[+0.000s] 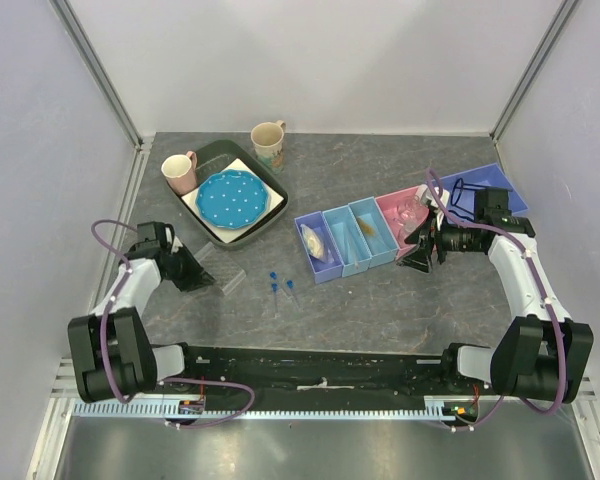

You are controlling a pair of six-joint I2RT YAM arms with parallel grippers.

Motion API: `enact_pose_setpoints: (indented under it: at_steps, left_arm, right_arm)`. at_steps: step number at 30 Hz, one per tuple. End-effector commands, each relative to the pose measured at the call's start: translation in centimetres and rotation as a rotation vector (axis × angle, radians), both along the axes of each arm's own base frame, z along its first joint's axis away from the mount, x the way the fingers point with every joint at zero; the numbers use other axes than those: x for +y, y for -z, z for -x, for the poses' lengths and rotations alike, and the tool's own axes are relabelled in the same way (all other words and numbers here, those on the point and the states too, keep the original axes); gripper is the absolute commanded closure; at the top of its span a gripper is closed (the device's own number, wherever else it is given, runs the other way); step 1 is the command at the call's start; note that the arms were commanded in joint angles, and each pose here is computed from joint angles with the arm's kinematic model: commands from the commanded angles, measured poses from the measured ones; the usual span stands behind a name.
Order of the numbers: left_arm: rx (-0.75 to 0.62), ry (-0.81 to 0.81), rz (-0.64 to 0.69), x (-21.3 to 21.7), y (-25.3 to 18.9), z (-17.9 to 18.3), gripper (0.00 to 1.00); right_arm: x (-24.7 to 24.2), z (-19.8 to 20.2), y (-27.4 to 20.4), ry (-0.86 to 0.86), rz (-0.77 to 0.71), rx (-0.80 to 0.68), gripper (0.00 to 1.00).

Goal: Organize the chemistry lab equipment

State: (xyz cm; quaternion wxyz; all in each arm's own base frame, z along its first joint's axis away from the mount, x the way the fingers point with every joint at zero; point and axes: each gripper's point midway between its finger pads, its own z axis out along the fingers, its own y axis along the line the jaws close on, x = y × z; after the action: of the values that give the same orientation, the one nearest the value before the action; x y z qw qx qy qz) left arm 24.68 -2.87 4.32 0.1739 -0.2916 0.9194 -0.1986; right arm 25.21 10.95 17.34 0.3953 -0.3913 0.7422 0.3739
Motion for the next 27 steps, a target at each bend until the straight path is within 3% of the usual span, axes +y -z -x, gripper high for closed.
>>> enact_pose_setpoints:
  at_steps: [1, 4, 8, 11, 12, 16, 19, 20, 27]
  left_arm:
    - [0.019, -0.017, 0.121, -2.7, -2.3, 2.2, 0.84]
    - [-0.044, 0.004, 0.081, -2.3, -4.6, 2.2, 0.76]
    - [-0.155, 0.015, -0.060, -0.2, -7.0, 1.1, 0.48]
    - [-0.272, 0.021, -0.115, 1.1, -8.9, -1.9, 0.44]
    - [-0.318, 0.004, -0.155, 2.1, -9.7, -3.5, 0.44]
    - [-0.228, -0.017, -0.153, 3.9, -7.1, -6.9, 0.48]
    - [-0.235, -0.061, -0.175, 5.4, -6.5, -8.9, 0.54]
    - [-0.205, -0.083, -0.165, 5.7, -5.6, -9.2, 0.62]
    - [-0.088, -0.117, -0.130, 6.3, -1.8, -9.9, 0.76]
  right_arm:
    - [0.5, -0.5, -2.3, -0.036, -0.021, -0.105, 0.21]
    - [0.5, -0.5, -2.3, -0.036, -0.022, -0.105, 0.21]
    - [0.5, -0.5, -2.2, -0.038, -0.020, -0.101, 0.21]
    - [0.5, -0.5, -2.1, -0.038, -0.019, -0.097, 0.21]
    - [0.4, -0.6, -2.1, -0.036, -0.019, -0.097, 0.21]
    - [0.4, -0.6, -2.0, -0.034, -0.013, -0.097, 0.21]
    - [0.3, -0.7, -1.9, -0.033, -0.006, -0.099, 0.21]
    - [0.3, -0.6, -1.8, -0.033, -0.006, -0.096, 0.21]
    - [0.2, -0.8, -1.6, -0.031, -0.004, -0.085, 0.21]
